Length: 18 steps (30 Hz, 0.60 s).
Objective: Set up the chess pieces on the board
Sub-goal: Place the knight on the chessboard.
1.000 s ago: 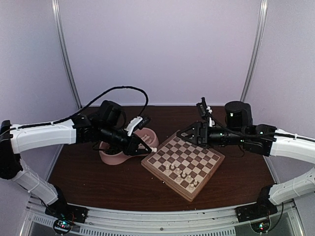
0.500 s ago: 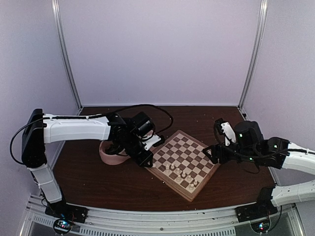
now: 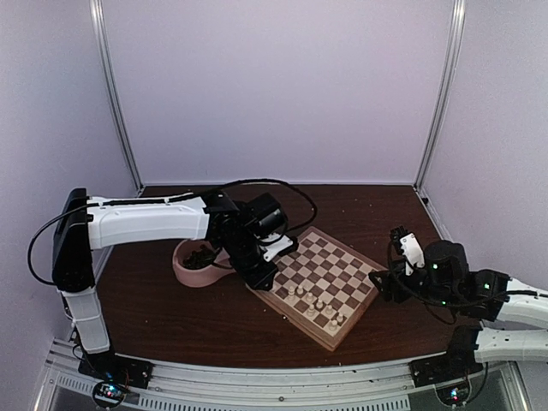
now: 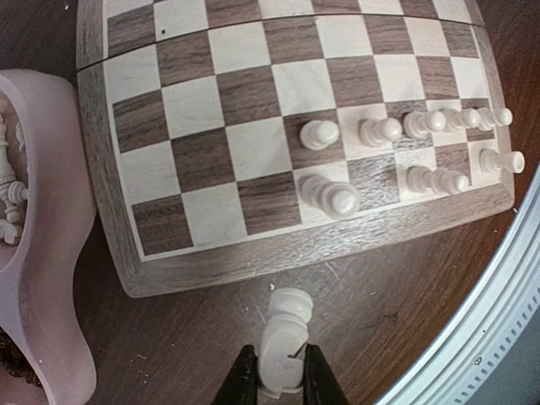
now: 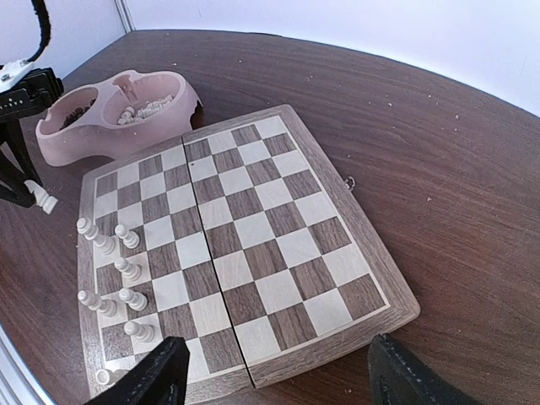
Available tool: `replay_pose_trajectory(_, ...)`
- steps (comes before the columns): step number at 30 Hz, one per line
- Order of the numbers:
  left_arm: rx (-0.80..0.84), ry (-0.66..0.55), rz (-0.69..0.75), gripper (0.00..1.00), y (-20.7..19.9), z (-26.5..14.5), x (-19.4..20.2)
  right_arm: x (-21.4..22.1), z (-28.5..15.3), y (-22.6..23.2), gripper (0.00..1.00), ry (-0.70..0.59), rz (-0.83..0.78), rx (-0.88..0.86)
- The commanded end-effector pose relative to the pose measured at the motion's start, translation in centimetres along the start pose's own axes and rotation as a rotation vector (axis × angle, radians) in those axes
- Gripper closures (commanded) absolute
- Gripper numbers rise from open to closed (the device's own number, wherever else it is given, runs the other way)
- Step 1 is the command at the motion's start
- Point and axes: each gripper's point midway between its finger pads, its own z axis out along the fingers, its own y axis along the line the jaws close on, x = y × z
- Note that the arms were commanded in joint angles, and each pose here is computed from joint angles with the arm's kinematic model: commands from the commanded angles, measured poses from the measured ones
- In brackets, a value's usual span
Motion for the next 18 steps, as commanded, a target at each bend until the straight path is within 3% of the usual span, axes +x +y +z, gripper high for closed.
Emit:
replay_pose_trajectory(1,-0.042,0.051,-0.016,0.99,-0.3,-0.3,0.1,-0.3,-0.2,-0.9,0.24,-0.059,-0.016,0.032)
replay_pose_trajectory(10,-0.228,0.170,-0.099,0.97,2.4,0.4,-0.7,-0.5,-1.2,-1.1,0.24,-0.120,0.004,0.013)
replay_pose_trajectory(18,-0.269,0.232,-0.112,0.97,4.0,2.5,-1.5,-0.6,-2.1,-1.5,0.21,-0.167,0.026,0.007)
